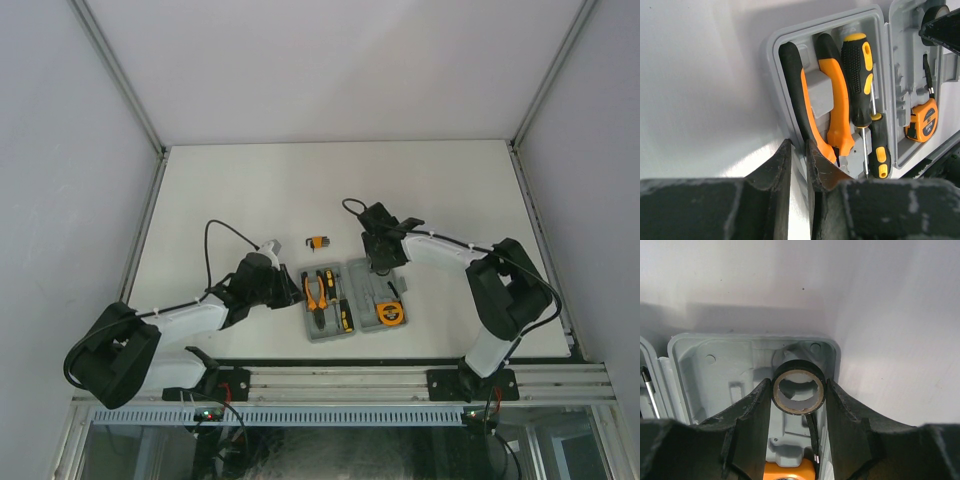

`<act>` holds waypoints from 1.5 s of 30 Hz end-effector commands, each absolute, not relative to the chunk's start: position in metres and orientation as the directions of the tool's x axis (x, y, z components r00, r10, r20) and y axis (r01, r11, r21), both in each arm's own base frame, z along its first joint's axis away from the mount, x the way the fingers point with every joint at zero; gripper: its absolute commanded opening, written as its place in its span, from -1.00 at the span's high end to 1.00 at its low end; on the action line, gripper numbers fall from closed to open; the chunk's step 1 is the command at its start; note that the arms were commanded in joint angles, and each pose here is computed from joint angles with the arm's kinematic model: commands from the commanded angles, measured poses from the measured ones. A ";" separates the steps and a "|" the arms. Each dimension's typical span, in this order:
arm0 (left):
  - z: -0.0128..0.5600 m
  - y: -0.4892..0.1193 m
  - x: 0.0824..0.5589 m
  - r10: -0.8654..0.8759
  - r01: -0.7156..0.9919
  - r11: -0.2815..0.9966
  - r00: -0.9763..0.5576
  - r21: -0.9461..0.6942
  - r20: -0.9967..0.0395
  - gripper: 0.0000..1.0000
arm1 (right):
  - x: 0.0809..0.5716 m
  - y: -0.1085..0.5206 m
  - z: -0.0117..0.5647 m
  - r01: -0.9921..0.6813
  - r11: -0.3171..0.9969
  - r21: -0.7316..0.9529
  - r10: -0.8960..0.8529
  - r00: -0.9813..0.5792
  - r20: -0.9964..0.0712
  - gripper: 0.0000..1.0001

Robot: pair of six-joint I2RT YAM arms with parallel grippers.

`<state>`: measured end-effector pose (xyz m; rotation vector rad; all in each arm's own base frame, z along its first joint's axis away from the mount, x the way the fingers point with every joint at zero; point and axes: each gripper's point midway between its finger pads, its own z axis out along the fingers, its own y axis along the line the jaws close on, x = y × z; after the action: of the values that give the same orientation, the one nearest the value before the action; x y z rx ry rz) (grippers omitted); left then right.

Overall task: Sort the tools into containers
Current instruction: Place the engineering item in the storage box.

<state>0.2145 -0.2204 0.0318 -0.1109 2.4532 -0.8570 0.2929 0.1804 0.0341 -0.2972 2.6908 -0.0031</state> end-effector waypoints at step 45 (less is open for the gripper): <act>0.027 -0.217 0.212 -0.239 0.091 0.804 -0.855 -0.587 -0.461 0.66 | 0.308 0.188 0.068 -0.234 0.970 -0.064 -0.234 -0.835 -0.498 0.22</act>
<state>0.2150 -0.2208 0.0324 -0.1107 2.4495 -0.8594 0.2978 0.1749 0.0471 -0.3183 2.6621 -0.0726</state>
